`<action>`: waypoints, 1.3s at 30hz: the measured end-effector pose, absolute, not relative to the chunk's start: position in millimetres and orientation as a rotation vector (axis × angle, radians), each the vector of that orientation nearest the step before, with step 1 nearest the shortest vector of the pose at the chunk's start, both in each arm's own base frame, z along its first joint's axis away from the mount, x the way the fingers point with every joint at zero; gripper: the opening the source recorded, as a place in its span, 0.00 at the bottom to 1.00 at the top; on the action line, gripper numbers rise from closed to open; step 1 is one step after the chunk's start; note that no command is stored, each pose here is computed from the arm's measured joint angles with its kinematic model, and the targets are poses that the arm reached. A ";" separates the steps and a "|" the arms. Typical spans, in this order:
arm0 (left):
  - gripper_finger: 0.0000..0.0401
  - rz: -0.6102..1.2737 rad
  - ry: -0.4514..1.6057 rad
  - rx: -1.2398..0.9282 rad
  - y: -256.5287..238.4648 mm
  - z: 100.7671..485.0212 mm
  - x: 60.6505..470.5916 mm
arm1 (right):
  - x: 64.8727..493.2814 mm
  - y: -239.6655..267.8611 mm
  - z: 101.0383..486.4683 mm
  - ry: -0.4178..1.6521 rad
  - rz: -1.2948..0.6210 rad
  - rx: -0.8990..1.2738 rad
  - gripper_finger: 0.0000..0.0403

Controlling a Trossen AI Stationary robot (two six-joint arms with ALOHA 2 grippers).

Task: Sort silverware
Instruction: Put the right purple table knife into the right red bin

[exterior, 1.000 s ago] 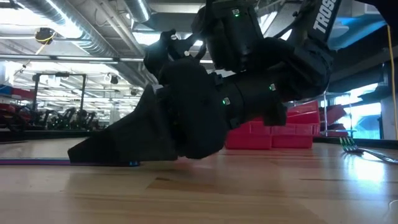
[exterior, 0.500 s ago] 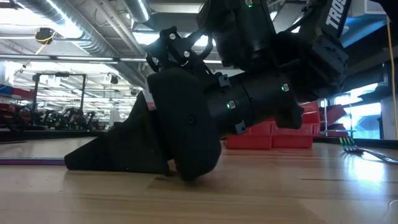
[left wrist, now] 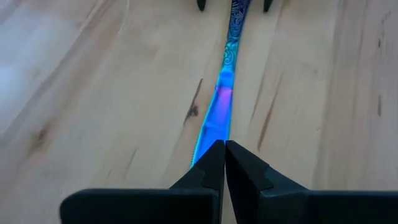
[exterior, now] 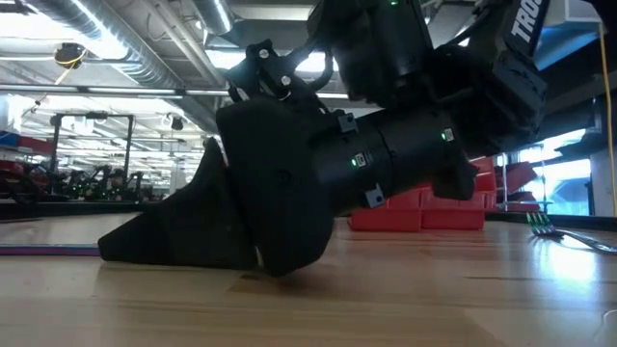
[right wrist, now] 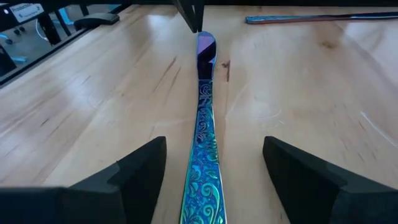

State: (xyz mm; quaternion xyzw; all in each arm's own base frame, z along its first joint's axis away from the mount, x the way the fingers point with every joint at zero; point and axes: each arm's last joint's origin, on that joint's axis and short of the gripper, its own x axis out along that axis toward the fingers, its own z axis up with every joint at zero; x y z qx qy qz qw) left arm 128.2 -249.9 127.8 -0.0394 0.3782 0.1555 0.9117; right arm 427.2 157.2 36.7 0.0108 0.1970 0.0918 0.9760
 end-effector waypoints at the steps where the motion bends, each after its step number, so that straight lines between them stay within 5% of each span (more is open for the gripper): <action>1: 0.00 0.317 0.780 -0.076 -249.9 127.8 128.6 | 426.5 159.1 36.7 0.397 0.185 0.020 0.63; 39: 0.00 0.313 0.889 0.084 -247.0 109.7 131.9 | 421.5 168.1 34.1 0.460 0.195 0.089 0.59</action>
